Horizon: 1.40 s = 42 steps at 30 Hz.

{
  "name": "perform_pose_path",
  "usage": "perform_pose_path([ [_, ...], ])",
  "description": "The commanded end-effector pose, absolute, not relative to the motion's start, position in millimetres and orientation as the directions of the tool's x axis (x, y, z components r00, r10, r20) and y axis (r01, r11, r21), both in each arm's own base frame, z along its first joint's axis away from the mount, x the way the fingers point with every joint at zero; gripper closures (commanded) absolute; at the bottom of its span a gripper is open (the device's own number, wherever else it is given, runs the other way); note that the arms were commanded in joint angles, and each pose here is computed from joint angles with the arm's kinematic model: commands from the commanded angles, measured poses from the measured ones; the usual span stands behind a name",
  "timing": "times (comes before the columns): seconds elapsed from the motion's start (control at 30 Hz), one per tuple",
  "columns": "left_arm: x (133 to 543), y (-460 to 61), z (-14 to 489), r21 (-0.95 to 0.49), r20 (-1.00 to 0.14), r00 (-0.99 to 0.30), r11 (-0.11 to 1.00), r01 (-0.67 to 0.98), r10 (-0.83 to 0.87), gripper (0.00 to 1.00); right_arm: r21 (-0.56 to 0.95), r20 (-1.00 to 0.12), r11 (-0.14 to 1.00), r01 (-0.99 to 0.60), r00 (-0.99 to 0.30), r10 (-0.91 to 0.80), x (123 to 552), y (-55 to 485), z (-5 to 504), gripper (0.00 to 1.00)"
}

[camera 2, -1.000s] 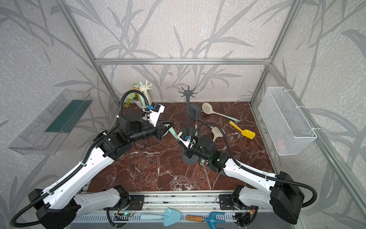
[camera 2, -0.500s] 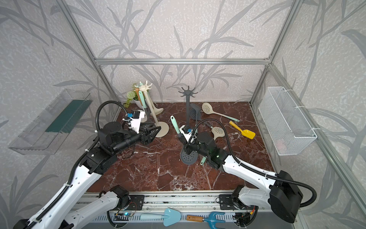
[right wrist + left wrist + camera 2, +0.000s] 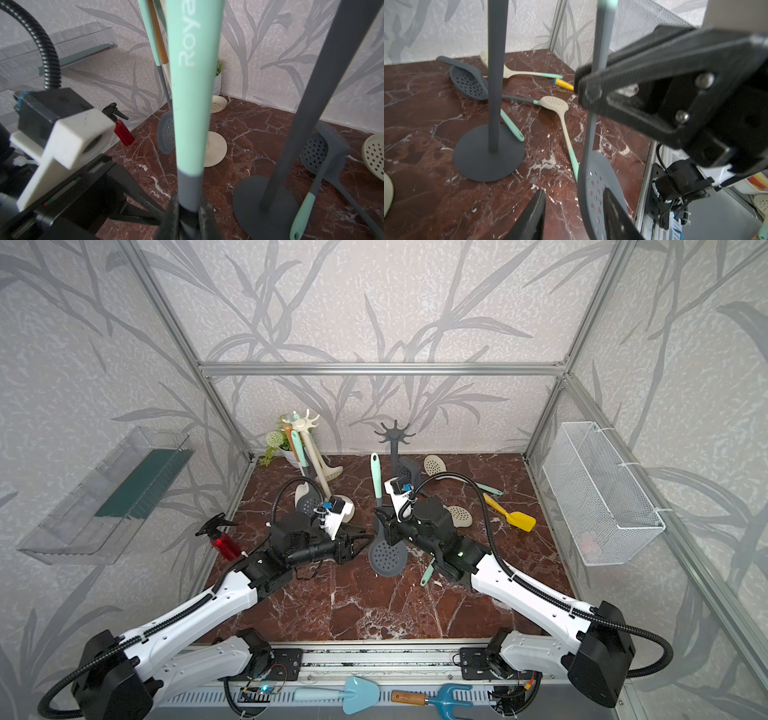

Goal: Hang the skimmer on the kitchen utensil rack
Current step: Pick up the skimmer from the center of the board.

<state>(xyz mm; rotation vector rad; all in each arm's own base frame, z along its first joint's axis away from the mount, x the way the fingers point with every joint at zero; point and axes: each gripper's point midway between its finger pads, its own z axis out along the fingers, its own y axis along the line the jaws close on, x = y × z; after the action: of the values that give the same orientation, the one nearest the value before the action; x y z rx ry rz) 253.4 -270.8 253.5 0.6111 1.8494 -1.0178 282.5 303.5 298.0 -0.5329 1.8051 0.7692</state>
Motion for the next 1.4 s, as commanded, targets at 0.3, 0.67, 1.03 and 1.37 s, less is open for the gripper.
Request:
perform_pose_path([
  [0.3,269.3,-296.4,288.9,-0.384,-0.921,-0.371,0.436,0.814,-0.12,0.62,0.298,-0.937,0.698,-0.651,-0.34,0.084,280.8,298.1,327.4,1.0],
  [0.67,270.6,-309.2,293.5,-0.394,-0.919,-0.352,0.391,0.832,-0.176,0.67,0.344,-0.927,0.7,-0.626,-0.346,0.145,281.9,299.2,338.7,1.0],
  [1.03,275.1,-307.6,286.2,-0.405,-0.914,-0.361,0.42,0.812,-0.184,0.86,0.357,-0.925,0.697,-0.622,-0.34,0.171,281.7,302.7,345.2,1.0],
  [1.37,275.5,-295.4,289.5,-0.416,-0.909,-0.367,0.42,0.806,-0.196,1.0,0.318,-0.94,0.685,-0.655,-0.313,0.136,275.2,305.1,351.0,0.71],
])
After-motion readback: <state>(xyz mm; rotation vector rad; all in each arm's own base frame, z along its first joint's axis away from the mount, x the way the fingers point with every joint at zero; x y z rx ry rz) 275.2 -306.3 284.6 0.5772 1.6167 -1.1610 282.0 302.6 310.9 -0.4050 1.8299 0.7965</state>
